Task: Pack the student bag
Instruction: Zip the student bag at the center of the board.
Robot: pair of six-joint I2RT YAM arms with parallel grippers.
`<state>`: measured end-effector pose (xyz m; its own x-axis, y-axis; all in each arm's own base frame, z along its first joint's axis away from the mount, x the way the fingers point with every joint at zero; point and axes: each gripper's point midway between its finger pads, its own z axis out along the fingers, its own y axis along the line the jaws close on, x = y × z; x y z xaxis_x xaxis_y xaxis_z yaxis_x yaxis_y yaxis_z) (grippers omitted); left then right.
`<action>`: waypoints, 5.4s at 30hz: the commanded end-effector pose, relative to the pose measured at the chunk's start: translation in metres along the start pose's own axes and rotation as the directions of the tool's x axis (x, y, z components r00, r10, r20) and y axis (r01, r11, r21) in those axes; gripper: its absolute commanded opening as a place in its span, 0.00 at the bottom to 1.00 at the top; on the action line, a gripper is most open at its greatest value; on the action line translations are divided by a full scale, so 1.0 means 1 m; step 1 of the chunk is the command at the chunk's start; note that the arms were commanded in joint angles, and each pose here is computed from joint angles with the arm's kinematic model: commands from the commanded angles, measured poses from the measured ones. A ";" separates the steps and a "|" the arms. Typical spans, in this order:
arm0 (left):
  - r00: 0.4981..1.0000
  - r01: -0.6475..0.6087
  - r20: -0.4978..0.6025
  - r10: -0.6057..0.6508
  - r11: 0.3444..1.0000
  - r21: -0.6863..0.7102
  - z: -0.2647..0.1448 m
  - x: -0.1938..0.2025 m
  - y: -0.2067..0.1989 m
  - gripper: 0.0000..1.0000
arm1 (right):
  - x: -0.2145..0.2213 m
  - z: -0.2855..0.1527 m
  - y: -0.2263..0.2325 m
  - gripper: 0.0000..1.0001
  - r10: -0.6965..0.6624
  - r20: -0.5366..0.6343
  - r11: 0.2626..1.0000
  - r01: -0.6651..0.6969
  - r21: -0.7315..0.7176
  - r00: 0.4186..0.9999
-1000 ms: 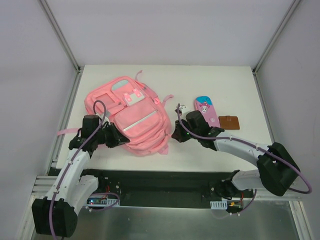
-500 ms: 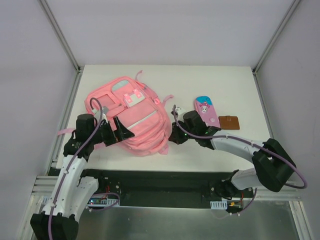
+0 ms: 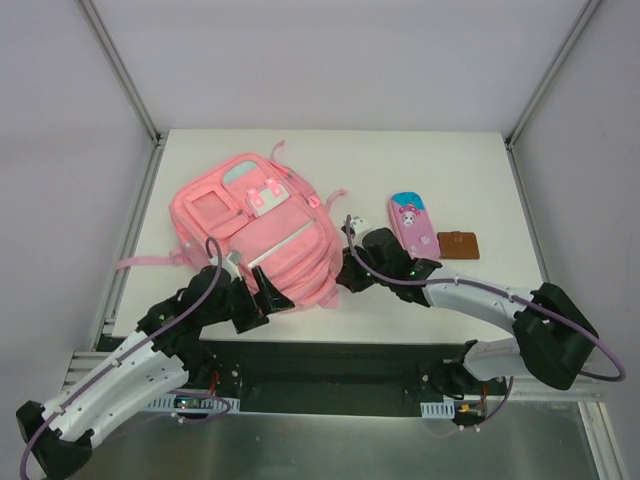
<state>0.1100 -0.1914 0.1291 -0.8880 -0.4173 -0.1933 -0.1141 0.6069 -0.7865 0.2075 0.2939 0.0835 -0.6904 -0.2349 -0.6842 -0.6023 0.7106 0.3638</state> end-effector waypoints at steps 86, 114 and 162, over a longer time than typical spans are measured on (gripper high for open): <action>0.944 -0.328 0.089 0.316 0.920 0.213 -0.001 -0.160 -0.008 0.42 | -0.029 -0.012 0.079 0.53 0.054 0.012 0.968 -0.050 -0.245 0.998; 0.945 -0.328 0.084 0.318 0.917 0.227 -0.002 -0.159 -0.011 0.43 | -0.007 -0.002 0.047 0.52 0.015 -0.033 0.994 -0.018 -0.106 0.999; 0.950 -0.311 0.079 0.301 0.927 0.211 0.001 -0.160 -0.006 0.35 | -0.002 0.028 0.076 0.01 0.202 -0.156 0.932 -0.239 -0.273 0.967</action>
<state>0.2534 -0.1225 0.1468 -0.8606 -0.2903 -0.4184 0.1844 0.5882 -0.7874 0.1599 0.3598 0.0590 -0.9066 -0.2307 -0.3535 -0.4188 0.5953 0.6857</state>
